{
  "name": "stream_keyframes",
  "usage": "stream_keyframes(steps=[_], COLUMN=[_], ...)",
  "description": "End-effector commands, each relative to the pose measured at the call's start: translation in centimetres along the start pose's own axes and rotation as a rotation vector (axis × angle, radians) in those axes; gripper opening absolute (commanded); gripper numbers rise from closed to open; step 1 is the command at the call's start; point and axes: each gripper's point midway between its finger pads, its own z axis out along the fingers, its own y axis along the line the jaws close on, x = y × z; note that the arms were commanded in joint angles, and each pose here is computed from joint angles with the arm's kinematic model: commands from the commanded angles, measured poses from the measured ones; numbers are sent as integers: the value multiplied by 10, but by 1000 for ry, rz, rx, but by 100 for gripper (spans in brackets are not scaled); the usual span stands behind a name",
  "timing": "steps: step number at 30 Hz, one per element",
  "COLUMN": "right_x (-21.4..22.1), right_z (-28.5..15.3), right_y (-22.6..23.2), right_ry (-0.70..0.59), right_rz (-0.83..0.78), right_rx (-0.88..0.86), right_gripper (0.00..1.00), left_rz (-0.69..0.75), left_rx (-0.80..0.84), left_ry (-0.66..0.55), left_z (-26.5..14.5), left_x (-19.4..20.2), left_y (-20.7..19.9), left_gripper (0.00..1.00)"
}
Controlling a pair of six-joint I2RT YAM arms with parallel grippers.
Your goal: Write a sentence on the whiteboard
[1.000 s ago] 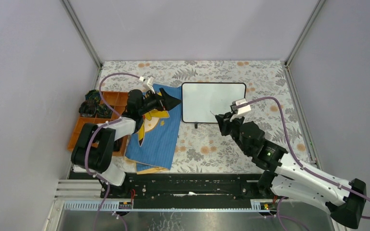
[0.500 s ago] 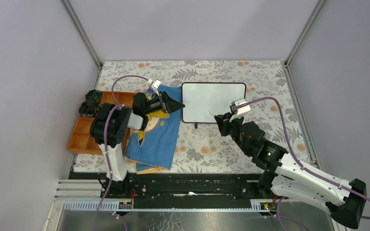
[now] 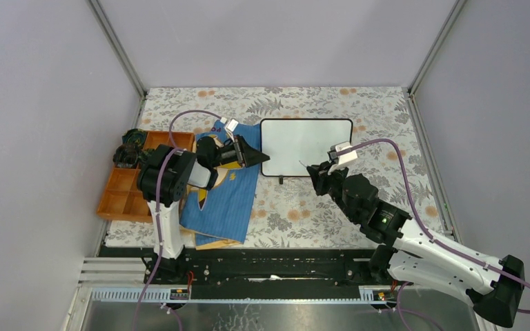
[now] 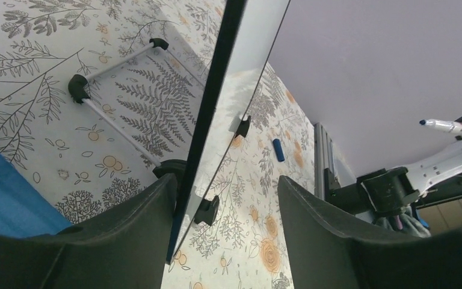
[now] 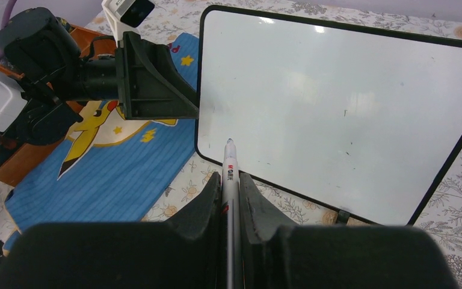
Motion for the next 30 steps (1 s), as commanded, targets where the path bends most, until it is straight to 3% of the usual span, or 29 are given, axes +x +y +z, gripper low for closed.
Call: stream_keyframes(steps=[1, 8, 16, 19, 24, 30], right_x=[-18, -16, -12, -10, -10, -11], right_z=[-1, -3, -2, -1, 0, 1], right_y=[8, 7, 5, 4, 5, 7], right_ry=[-54, -54, -44, -42, -39, -37], right_rz=[16, 20, 9, 6, 7, -1], right_rx=[-32, -36, -26, -21, -22, -32], right_gripper=[0, 0, 0, 0, 0, 0], left_rz=[98, 105, 92, 96, 108, 122], left_rx=[7, -8, -6, -13, -26, -15], left_ry=[15, 28, 45, 50, 38, -3], left_z=[2, -1, -4, -4, -4, -2], left_x=[1, 10, 19, 23, 19, 7], left_y=[-8, -8, -5, -3, -2, -7], left_gripper=[67, 54, 44, 47, 60, 61])
